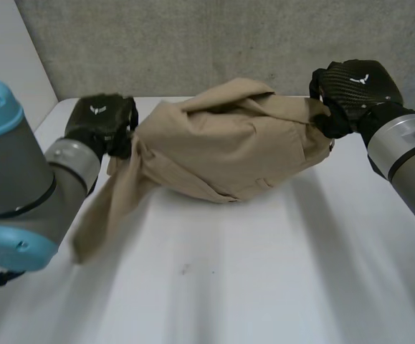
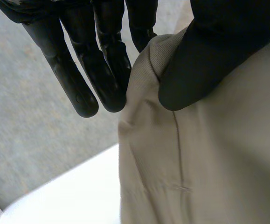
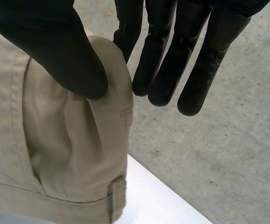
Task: Fold the shorts.
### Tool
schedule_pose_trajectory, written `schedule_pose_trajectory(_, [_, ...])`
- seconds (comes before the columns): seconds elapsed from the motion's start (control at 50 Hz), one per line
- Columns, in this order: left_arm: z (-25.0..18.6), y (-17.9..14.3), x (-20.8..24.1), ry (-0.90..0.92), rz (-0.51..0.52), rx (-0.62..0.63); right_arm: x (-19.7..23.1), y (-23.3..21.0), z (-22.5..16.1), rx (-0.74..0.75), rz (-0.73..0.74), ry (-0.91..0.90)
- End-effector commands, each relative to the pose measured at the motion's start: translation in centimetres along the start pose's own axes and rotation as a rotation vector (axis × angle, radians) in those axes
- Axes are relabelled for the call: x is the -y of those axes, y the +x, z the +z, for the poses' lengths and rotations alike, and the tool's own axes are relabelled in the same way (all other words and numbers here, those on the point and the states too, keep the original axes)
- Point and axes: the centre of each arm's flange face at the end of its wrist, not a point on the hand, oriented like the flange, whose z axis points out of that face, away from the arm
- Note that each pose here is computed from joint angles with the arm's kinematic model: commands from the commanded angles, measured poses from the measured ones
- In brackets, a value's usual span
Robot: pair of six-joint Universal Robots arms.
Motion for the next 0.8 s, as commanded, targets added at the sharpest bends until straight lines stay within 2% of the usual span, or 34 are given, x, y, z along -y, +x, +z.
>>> schedule_pose_trajectory(0.02, [-2.7,1.5,-3.9,-0.143,-0.028,-0.086,-2.6,-2.5,1.0,0.066,0.011,-0.069])
schedule_pose_trajectory(0.12, [-6.1,4.0,-6.7,-0.284,-0.064,-0.168,-3.8,-3.0,1.8,0.072,0.007,-0.099])
schedule_pose_trajectory(0.22, [-7.6,4.4,-6.5,-0.316,-0.064,-0.178,-3.8,-3.3,1.6,0.089,0.012,-0.099])
schedule_pose_trajectory(0.38, [-6.3,2.1,-0.3,-0.073,-0.093,-0.085,-3.9,-6.2,-0.3,0.219,-0.005,-0.095])
schedule_pose_trajectory(0.52, [-4.8,3.1,2.8,0.040,-0.098,-0.140,-5.0,-7.6,-2.7,0.323,-0.111,-0.113])
schedule_pose_trajectory(0.66, [-1.8,6.7,0.3,-0.043,-0.087,-0.283,-5.1,-7.7,-3.9,0.340,-0.175,-0.110])
schedule_pose_trajectory(0.8, [0.0,9.4,-3.6,-0.203,-0.069,-0.342,-5.1,-7.6,-4.0,0.332,-0.174,-0.113])
